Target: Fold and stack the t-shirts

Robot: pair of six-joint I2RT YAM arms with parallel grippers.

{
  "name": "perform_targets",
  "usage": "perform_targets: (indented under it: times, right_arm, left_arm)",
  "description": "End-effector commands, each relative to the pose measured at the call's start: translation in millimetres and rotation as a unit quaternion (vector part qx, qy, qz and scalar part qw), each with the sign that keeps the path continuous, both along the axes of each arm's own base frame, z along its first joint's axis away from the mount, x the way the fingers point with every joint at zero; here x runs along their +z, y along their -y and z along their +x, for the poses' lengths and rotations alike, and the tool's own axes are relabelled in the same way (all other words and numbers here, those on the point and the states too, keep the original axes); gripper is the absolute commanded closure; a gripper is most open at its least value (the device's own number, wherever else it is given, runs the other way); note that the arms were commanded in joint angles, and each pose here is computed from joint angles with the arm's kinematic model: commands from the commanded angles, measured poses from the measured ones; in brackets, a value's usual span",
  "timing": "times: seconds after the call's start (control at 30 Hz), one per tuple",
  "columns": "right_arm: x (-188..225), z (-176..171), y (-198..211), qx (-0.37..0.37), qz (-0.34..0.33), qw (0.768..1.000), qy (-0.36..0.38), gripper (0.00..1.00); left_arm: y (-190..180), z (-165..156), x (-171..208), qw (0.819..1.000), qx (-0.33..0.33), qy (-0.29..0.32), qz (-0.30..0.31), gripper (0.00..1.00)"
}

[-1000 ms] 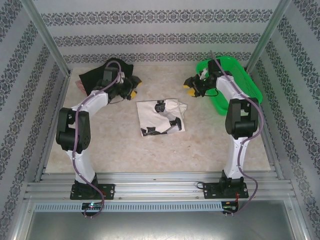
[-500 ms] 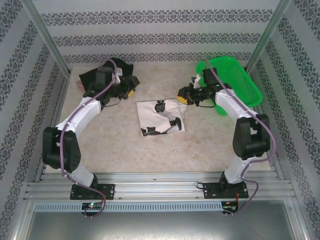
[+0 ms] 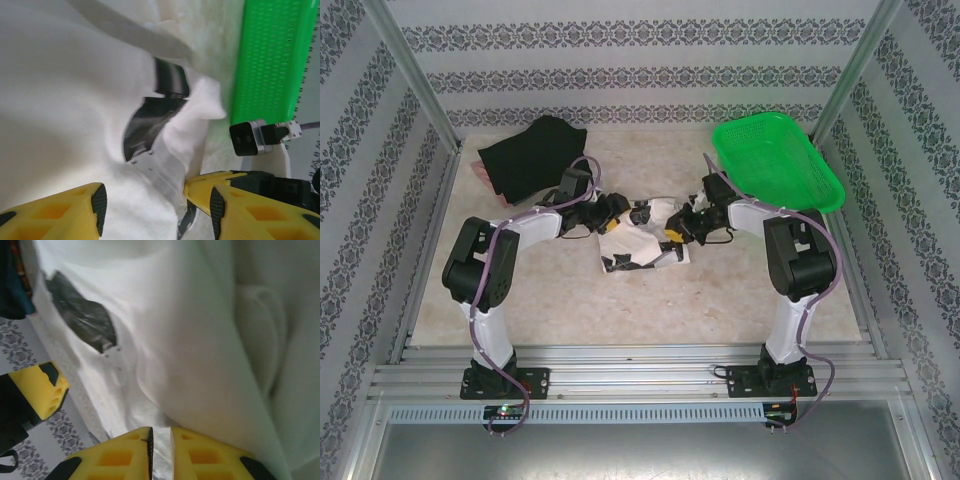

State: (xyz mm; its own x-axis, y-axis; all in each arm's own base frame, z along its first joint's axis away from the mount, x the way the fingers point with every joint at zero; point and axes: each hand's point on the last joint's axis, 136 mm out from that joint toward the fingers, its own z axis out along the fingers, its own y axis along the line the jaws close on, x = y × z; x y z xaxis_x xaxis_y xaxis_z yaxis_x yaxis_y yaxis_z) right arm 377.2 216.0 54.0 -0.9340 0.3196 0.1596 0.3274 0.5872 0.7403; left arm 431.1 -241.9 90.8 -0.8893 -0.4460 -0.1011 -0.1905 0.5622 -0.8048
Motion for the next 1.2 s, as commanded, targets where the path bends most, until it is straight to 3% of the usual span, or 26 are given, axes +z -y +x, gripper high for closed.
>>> perform_targets:
  times: [0.0,0.23,0.33,0.5,0.63,0.8,1.0,1.17]
  right_arm:
    - [-29,-10,11,0.005,-0.046,0.999,-0.008,0.78]
    - [-59,-24,38,0.012,-0.139,0.99,-0.035,0.73]
    - [-47,-18,34,0.004,-0.123,0.992,-0.017,0.68]
    - [7,-3,24,0.006,-0.091,0.995,0.04,0.62]
    - [74,11,12,0.013,-0.051,0.99,0.13,0.51]
    - [134,2,-6,0.048,-0.016,0.974,0.222,0.31]
    - [152,-19,-16,0.064,0.014,0.965,0.255,0.2]
    - [160,-32,-25,0.073,0.018,0.957,0.281,0.1]
  left_arm:
    - [-11,-7,-30,0.999,0.015,-0.022,0.028,0.43]
    - [-23,-18,-72,0.996,0.018,-0.053,0.065,0.42]
    - [-20,-13,-64,0.997,0.013,-0.043,0.06,0.41]
    - [-15,13,18,0.999,0.021,0.043,0.023,0.35]
    - [-42,41,89,0.992,0.055,0.108,0.02,0.31]
    - [-99,81,111,0.985,0.073,0.113,0.108,0.29]
    - [-155,128,78,0.97,0.069,0.092,0.213,0.29]
    - [-190,166,49,0.947,0.067,0.095,0.298,0.28]
